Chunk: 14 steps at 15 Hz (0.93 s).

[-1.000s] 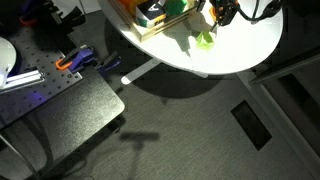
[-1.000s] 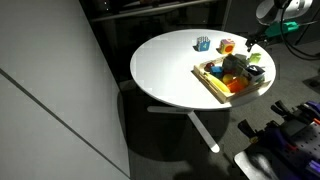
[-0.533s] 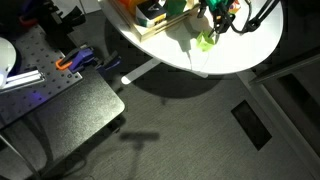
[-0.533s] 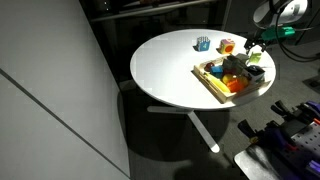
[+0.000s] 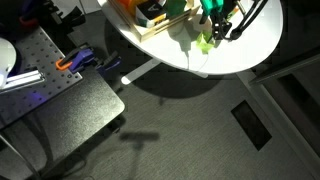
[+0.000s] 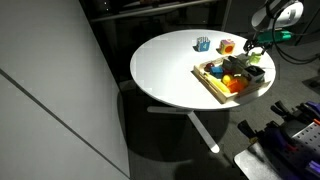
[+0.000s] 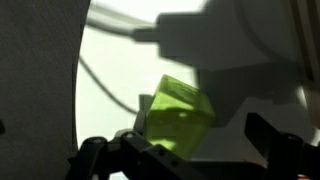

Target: Pick up the light green bowl and place it in the wooden tray

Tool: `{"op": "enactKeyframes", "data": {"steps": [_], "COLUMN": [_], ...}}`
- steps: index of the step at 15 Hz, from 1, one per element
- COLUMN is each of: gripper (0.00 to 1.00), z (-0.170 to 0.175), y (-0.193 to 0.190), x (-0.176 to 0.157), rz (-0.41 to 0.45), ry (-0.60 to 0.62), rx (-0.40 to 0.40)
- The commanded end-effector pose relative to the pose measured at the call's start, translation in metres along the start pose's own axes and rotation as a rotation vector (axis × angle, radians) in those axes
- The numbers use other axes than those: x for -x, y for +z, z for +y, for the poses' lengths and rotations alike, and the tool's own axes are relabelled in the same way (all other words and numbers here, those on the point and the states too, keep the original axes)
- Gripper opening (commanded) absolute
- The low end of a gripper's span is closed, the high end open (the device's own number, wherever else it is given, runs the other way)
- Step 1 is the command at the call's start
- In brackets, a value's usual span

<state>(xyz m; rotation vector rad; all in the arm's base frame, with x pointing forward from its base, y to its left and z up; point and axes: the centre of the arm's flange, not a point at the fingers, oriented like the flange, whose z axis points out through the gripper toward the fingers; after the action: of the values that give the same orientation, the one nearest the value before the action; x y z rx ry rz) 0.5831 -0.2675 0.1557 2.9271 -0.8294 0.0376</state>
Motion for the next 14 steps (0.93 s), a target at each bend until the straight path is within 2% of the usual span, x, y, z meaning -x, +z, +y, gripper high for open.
{"op": "enactKeyframes", "data": {"steps": [1,11,12,13,14], "gripper": [1.0,1.0,0.75,0.73,0.66], "z": [0.002,0.006,0.006,0.006,0.005], "y": [0.003,0.014,0.015,0.016,0.017], "x": [-0.01,-0.009,-0.009,-0.009,-0.01], "rz": [0.02,-0.003,-0.002,-0.002,-0.002], "ry": [0.076,0.181,0.183,0.185,0.186], "rx": [0.008,0.027,0.03,0.031,0.031]}}
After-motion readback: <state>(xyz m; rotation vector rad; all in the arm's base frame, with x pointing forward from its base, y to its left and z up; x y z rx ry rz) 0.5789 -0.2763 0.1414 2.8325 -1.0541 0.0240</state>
